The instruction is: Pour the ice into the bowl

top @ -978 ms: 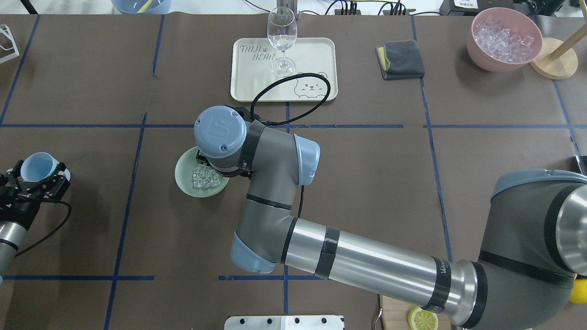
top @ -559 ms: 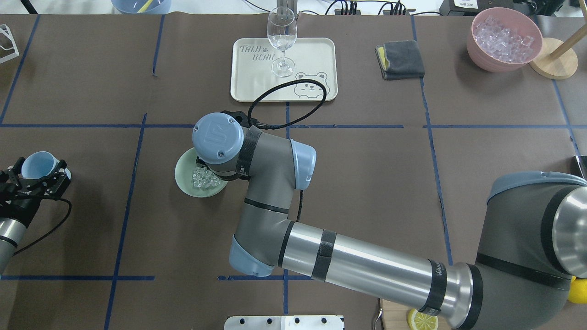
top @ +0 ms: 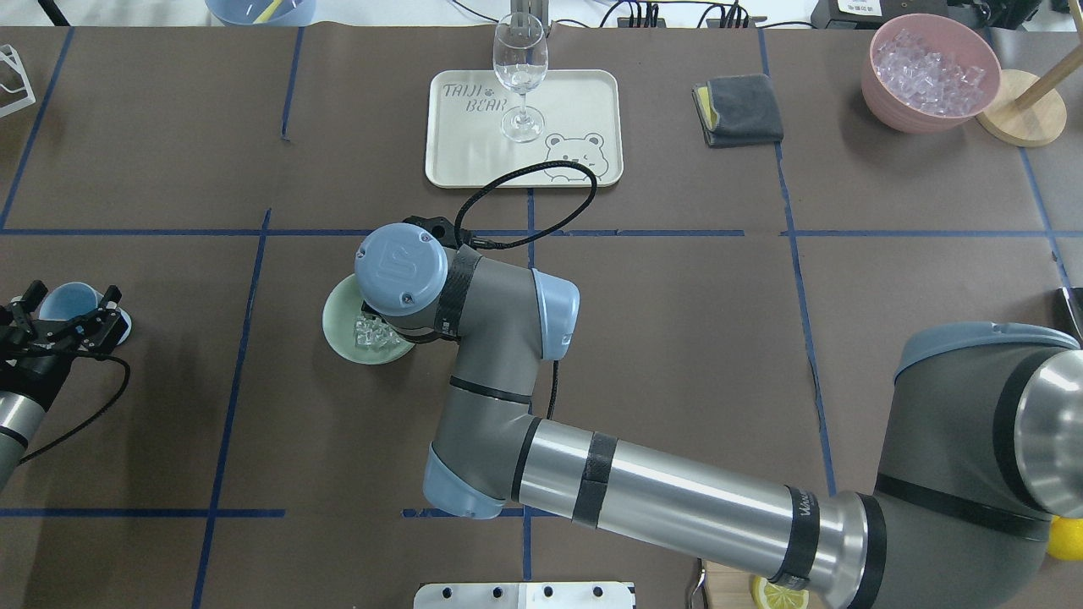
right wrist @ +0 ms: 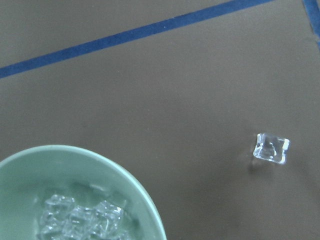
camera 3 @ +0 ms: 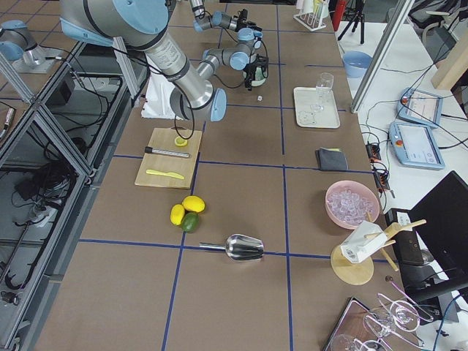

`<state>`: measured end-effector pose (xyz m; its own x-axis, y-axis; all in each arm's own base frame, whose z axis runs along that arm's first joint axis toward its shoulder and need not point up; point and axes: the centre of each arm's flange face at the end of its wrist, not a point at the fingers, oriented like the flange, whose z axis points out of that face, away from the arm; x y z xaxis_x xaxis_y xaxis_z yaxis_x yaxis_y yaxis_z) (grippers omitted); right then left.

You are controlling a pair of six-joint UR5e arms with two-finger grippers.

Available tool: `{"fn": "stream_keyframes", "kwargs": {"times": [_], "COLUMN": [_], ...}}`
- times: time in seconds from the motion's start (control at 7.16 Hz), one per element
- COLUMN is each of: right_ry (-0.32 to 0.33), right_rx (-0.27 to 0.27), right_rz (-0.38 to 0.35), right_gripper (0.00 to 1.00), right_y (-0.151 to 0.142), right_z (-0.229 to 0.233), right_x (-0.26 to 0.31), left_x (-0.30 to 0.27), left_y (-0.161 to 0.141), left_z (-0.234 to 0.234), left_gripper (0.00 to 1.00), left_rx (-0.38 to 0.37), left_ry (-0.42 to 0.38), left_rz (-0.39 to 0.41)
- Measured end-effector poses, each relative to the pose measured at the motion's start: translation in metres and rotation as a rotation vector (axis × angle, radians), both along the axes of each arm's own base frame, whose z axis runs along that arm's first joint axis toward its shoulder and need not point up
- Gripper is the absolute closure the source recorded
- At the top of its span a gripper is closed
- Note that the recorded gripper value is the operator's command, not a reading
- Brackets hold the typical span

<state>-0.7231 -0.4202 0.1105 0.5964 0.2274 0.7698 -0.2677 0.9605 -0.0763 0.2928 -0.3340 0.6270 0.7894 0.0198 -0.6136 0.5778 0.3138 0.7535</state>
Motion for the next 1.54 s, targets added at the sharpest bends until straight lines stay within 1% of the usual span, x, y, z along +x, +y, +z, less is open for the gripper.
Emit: {"fn": "stream_keyframes", "kwargs": {"times": [0.14,0.28,0.84,0.98,1.12,1.26,1.4,1.54], "right_ry": [0.0,-0.001,-0.003,-0.009,-0.028,-0.052,-0.077,-0.091], "right_rx": [0.009,0.017,0.036,0.044,0.055,0.064,0.067,0.064], "right_rz": [0.003,0.004,-0.01,-0.014,-0.016,-0.018,-0.019,-0.021], "right_gripper": [0.76,1.0,1.0,1.0,1.0,1.0,1.0,1.0], "right_y": [0.004,0.008,0.015,0.016,0.016,0.015,0.013,0.01], "right_z": [0.0,-0.001,-0.003,-0.006,-0.016,-0.027,-0.038,-0.047], "right_x": [-0.003,-0.005,-0.008,-0.006,0.0,0.009,0.021,0.033], "left_x": [-0.001,-0.002,-0.013,-0.018,-0.027,-0.042,-0.064,-0.092], "left_y": [-0.001,-0.002,-0.015,-0.02,-0.028,-0.039,-0.052,-0.067], "left_z": [-0.002,-0.003,-0.022,-0.031,-0.04,-0.048,-0.051,-0.05], "left_gripper": [0.0,0.0,0.0,0.0,0.0,0.0,0.0,0.0], "left_rx": [0.001,0.002,0.015,0.018,0.025,0.027,0.023,0.017], "left_ry": [0.002,0.0,-0.003,0.003,-0.005,-0.028,-0.069,-0.135], "left_rz": [0.0,0.002,0.0,0.005,0.012,0.029,0.055,0.081]}}
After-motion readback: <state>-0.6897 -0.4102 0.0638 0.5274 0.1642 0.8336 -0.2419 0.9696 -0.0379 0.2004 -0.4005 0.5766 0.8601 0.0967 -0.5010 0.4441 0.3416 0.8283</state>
